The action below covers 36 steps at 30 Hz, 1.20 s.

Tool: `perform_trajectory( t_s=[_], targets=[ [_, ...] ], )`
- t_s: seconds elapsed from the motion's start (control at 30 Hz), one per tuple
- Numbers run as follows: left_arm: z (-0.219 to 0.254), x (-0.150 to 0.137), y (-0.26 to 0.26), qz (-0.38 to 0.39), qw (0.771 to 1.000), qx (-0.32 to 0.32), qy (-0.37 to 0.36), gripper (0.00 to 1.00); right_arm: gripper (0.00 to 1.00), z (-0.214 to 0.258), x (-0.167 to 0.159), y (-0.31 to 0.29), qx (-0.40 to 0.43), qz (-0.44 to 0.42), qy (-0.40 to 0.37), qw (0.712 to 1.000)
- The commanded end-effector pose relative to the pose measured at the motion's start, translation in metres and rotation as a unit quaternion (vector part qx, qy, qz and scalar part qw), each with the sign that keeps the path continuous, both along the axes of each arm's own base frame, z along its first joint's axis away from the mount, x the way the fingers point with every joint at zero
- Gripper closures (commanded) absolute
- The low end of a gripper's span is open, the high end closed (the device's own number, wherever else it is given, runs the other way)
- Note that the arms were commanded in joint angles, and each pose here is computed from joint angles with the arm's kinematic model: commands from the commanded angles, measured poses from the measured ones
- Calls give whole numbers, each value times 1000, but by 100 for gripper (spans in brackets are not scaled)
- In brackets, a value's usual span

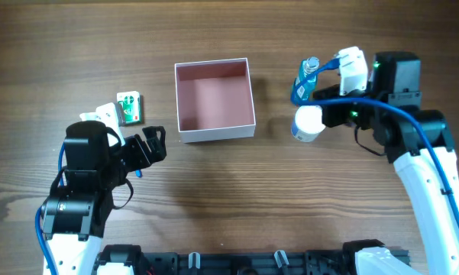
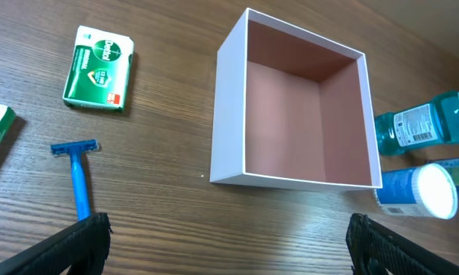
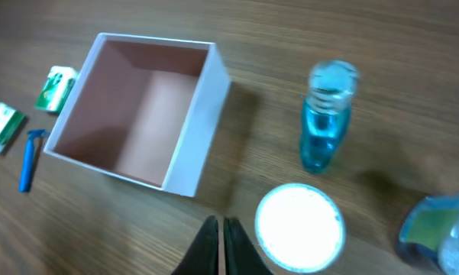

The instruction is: Pack container

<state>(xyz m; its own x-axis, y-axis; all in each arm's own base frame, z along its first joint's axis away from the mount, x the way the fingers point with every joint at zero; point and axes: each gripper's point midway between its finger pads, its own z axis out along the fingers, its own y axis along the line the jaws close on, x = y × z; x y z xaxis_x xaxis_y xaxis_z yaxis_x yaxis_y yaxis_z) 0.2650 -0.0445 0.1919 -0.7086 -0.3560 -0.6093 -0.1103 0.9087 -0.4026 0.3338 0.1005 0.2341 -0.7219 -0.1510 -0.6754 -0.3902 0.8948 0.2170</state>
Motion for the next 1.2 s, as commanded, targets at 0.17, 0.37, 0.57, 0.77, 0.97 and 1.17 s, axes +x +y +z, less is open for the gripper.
perform_trajectory(
  t_s=[0.17,0.37,0.57,0.77,0.97,1.17],
  targets=[
    [10,1,-6,-9,1000,-14,-9,0,96,38,11,94,-44,70,-88,993],
    [10,1,-6,-9,1000,-15,-9,0,96,-17,43,144,-46,84,-60,994],
    [10,1,-6,-9,1000,-15,-9,0,96,-73,67,166,-59,88,-34,994],
    [10,1,-6,-9,1000,-15,-9,0,96,-103,92,150,-106,21,-35,993],
    [10,1,-7,-9,1000,-15,-9,0,96,-137,92,147,-126,16,-2,992],
    [11,1,-12,-20,999,-25,-10,0,96,-147,100,122,-154,-54,6,986]
  ],
)
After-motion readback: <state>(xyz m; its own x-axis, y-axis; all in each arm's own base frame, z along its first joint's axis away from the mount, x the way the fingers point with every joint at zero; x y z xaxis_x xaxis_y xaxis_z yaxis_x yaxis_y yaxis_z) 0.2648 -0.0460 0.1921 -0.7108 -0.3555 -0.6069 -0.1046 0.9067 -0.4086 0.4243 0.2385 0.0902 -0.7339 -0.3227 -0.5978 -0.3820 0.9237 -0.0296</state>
